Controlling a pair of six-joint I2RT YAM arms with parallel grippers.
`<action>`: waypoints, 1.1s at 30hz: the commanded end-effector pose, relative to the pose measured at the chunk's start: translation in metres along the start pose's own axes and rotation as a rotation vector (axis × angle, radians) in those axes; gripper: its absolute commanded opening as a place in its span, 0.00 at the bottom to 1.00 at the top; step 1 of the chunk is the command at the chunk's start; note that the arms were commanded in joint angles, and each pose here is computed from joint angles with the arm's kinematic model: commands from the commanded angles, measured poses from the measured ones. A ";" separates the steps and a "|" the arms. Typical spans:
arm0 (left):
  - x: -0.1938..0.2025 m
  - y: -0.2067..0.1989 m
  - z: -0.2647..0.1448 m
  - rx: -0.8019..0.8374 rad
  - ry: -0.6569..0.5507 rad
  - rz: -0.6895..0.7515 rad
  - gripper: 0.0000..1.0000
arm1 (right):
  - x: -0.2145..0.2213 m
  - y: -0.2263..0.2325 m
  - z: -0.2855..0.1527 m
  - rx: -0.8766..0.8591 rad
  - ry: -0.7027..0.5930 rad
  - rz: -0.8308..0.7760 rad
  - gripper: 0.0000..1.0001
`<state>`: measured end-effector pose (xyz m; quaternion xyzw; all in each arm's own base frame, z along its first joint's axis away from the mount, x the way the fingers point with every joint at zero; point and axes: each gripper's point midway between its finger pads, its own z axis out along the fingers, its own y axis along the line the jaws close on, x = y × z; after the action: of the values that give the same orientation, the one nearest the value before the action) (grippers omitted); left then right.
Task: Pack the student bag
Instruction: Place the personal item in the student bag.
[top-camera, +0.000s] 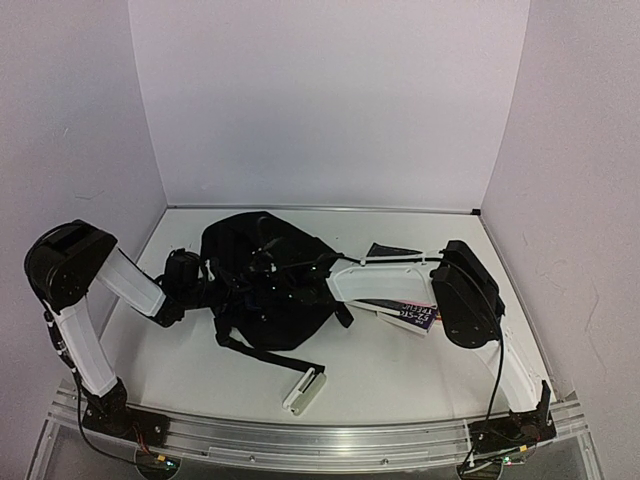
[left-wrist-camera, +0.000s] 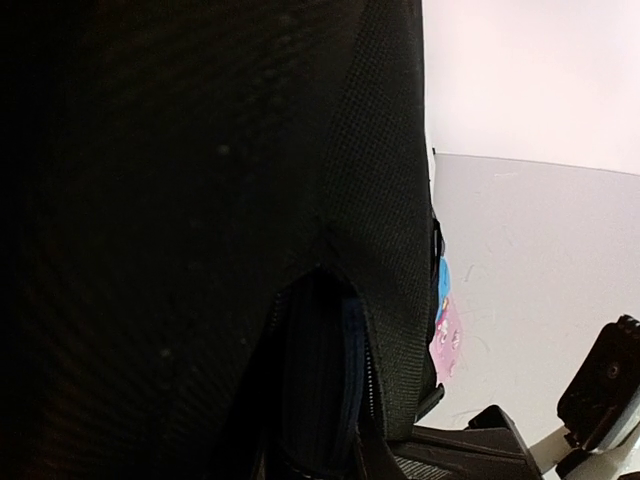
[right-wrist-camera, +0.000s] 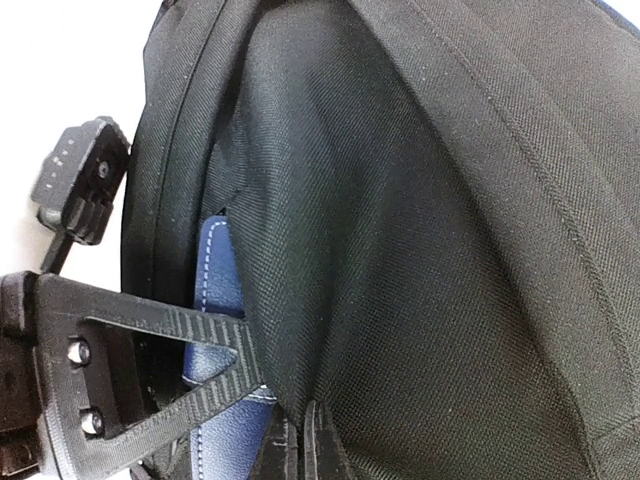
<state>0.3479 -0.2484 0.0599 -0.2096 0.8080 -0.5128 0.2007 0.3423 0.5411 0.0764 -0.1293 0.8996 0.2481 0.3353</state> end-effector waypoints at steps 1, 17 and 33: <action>-0.019 -0.021 -0.009 -0.074 -0.063 0.123 0.21 | -0.027 0.048 -0.046 -0.123 -0.057 0.019 0.00; 0.001 -0.014 -0.046 -0.200 -0.008 0.161 0.51 | -0.025 0.047 -0.046 -0.120 -0.053 0.007 0.00; 0.018 -0.004 -0.046 -0.209 0.059 0.122 0.18 | -0.026 0.051 -0.045 -0.137 -0.049 0.008 0.00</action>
<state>0.3118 -0.2213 0.0768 -0.1744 0.8767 -0.4072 0.1875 0.3218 0.5495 0.0823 -0.1462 0.8976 0.2636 0.3216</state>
